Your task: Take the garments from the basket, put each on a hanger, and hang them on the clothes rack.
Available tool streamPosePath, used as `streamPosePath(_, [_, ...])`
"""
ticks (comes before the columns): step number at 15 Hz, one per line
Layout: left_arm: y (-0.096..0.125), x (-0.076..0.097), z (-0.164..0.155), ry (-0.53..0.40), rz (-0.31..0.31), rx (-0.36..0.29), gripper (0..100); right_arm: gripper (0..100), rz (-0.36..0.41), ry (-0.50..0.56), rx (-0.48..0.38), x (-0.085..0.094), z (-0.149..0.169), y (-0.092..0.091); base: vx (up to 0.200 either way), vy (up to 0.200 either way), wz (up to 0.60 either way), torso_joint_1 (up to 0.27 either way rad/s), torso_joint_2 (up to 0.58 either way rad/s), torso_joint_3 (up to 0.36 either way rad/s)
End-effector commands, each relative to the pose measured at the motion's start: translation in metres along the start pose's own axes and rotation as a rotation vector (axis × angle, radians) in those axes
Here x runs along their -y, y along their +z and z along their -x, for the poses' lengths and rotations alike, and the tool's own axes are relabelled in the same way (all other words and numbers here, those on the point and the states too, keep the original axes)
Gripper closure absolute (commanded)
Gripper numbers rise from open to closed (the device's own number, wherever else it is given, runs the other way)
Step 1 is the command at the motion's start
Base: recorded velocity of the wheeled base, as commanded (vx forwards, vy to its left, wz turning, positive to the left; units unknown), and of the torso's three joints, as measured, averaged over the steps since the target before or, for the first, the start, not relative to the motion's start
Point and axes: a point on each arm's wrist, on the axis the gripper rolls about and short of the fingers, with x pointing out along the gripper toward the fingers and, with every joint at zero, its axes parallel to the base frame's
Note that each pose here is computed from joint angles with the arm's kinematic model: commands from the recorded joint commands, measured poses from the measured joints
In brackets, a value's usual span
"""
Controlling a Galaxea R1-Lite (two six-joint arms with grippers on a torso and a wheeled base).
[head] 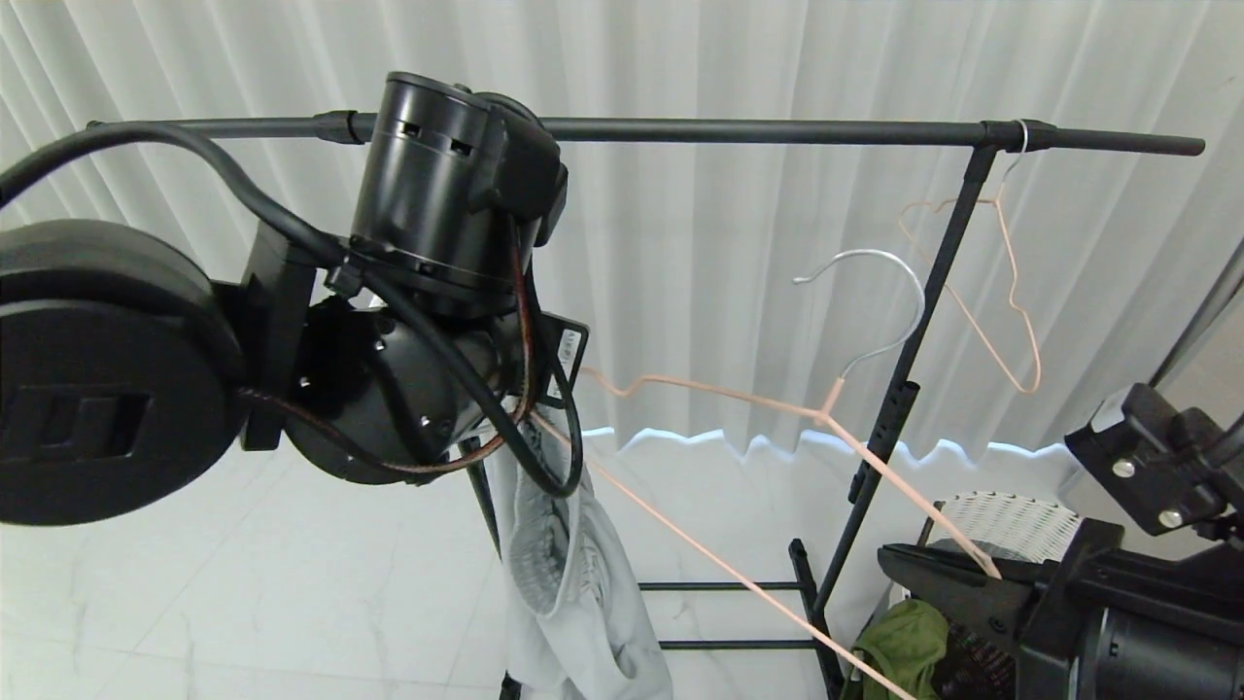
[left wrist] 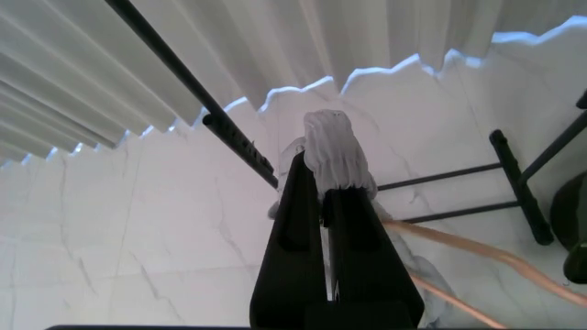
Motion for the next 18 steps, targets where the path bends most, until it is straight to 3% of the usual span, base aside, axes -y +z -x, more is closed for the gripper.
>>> streamPosePath(1, [-0.001,0.005,-0.010,0.009,-0.007,-0.018,100,100,-0.005,0.036,-0.021,-0.007,-0.001,-0.004,0.000,0.000,0.00,0.000,0.00,0.000])
streamPosePath(5, [-0.002,0.005,-0.012,0.013,-0.002,-0.024,100,100,-0.021,0.110,-0.061,-0.023,-0.002,-0.011,0.000,0.000,0.00,0.000,0.00,0.000])
streamPosePath(10, [-0.001,0.004,-0.011,0.012,0.018,-0.018,100,100,-0.065,0.060,-0.051,-0.031,-0.031,-0.017,0.000,0.000,0.00,0.000,0.00,0.000])
streamPosePath(12, [-0.003,0.002,-0.010,0.015,0.046,-0.023,100,100,-0.094,-0.020,-0.037,-0.030,-0.045,-0.020,0.000,0.000,0.00,0.000,0.00,0.000])
streamPosePath(16, [-0.002,-0.005,-0.006,0.021,0.057,-0.020,100,100,-0.128,-0.063,0.007,-0.030,-0.047,-0.016,0.000,0.000,0.00,0.000,0.00,0.000])
streamPosePath(18, [0.001,-0.002,-0.001,0.005,0.112,-0.005,100,100,-0.126,-0.054,0.019,-0.031,-0.048,-0.015,0.000,0.000,0.00,0.000,0.00,0.000])
